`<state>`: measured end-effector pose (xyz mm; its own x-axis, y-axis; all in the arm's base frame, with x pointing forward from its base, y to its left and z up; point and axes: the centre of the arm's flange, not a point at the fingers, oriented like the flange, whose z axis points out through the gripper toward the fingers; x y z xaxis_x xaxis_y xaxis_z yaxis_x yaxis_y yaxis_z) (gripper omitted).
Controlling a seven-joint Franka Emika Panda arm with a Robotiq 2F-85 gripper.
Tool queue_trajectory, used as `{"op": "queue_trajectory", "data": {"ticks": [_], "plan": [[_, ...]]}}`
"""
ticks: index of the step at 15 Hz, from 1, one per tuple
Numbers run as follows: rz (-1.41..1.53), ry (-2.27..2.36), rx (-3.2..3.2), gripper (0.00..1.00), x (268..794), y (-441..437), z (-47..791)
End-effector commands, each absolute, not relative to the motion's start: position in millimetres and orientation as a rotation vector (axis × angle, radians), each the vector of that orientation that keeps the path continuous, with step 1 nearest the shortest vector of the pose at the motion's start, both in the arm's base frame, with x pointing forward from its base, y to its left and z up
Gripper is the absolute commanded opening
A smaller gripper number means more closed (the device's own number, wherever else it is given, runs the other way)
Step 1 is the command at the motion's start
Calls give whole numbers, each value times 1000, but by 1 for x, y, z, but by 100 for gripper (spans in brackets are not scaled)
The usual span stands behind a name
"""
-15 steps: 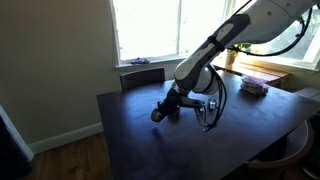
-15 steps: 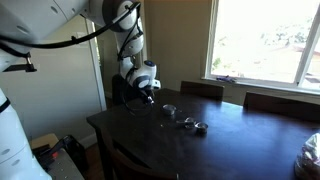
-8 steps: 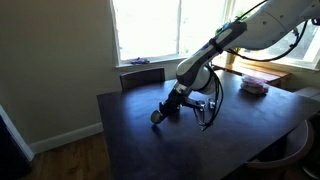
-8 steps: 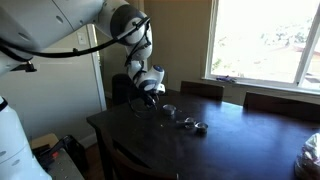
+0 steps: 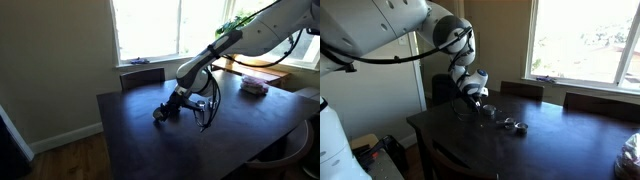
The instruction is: Unstack the measuring cups
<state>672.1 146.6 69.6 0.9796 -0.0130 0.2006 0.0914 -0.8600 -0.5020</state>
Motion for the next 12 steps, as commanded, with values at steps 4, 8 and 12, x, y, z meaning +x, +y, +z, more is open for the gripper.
{"op": "queue_trajectory", "data": {"ticks": [4, 8, 12], "plan": [[-268, -52, -2570, 67, 663, 144, 84], [-276, -40, -2590, 93, 654, 146, 97], [-342, -34, -2630, 100, 652, 146, 123]]}}
